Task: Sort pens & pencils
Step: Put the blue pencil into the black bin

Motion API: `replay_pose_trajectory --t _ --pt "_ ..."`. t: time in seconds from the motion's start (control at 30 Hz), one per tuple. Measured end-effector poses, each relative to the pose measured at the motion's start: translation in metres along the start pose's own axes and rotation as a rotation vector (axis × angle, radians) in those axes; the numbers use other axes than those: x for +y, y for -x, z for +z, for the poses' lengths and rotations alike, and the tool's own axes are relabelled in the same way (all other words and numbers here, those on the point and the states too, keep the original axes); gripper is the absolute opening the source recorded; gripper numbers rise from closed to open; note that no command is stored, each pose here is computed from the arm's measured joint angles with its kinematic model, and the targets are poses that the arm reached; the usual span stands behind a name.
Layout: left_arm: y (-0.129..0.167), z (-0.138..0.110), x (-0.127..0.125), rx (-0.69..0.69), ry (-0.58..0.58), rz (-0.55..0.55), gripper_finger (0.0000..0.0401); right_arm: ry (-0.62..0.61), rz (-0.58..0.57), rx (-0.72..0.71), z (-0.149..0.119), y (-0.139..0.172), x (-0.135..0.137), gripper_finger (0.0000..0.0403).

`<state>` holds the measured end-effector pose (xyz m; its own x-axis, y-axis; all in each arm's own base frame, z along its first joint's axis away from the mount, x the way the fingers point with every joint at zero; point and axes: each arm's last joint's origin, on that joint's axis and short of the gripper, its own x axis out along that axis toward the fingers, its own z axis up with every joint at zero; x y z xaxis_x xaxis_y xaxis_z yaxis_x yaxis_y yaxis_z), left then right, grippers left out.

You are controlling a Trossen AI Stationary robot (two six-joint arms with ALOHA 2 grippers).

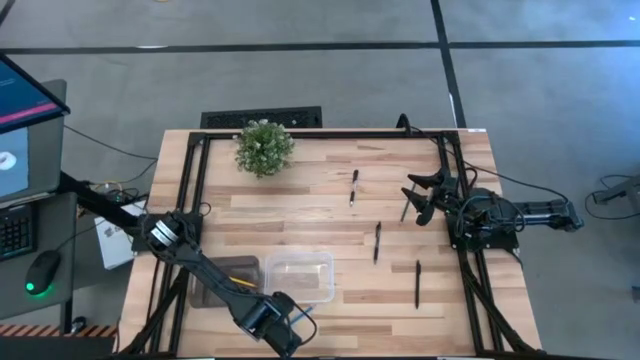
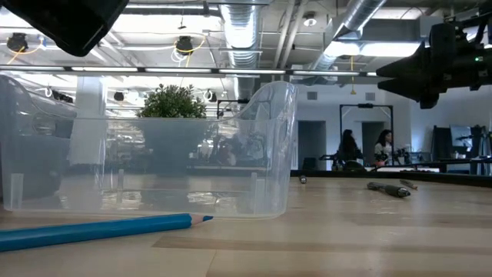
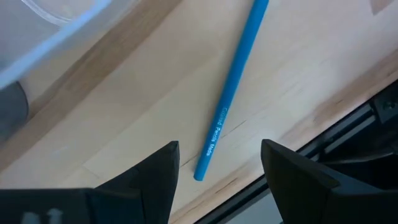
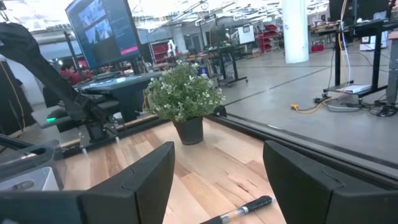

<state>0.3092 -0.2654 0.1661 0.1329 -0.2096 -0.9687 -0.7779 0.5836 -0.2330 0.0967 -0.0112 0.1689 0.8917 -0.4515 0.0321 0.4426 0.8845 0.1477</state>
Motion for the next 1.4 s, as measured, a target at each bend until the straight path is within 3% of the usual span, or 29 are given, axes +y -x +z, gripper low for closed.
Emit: replay_pose_trajectory --t 0.57,0.97,1.4 --pt "-0.002 0.002 0.008 0.052 0.054 0.089 0.0217 0.001 0.000 0.000 0.000 0.000 0.000 0.0268" --pt "0.001 0.002 0.005 0.067 0.041 0.081 0.0217 0.003 0.000 0.000 0.000 0.000 0.000 0.0268" --pt "0.015 0.006 -0.006 -0.084 -0.066 0.038 0.0217 0.009 0.000 -0.001 0.000 0.000 0.000 0.0268"
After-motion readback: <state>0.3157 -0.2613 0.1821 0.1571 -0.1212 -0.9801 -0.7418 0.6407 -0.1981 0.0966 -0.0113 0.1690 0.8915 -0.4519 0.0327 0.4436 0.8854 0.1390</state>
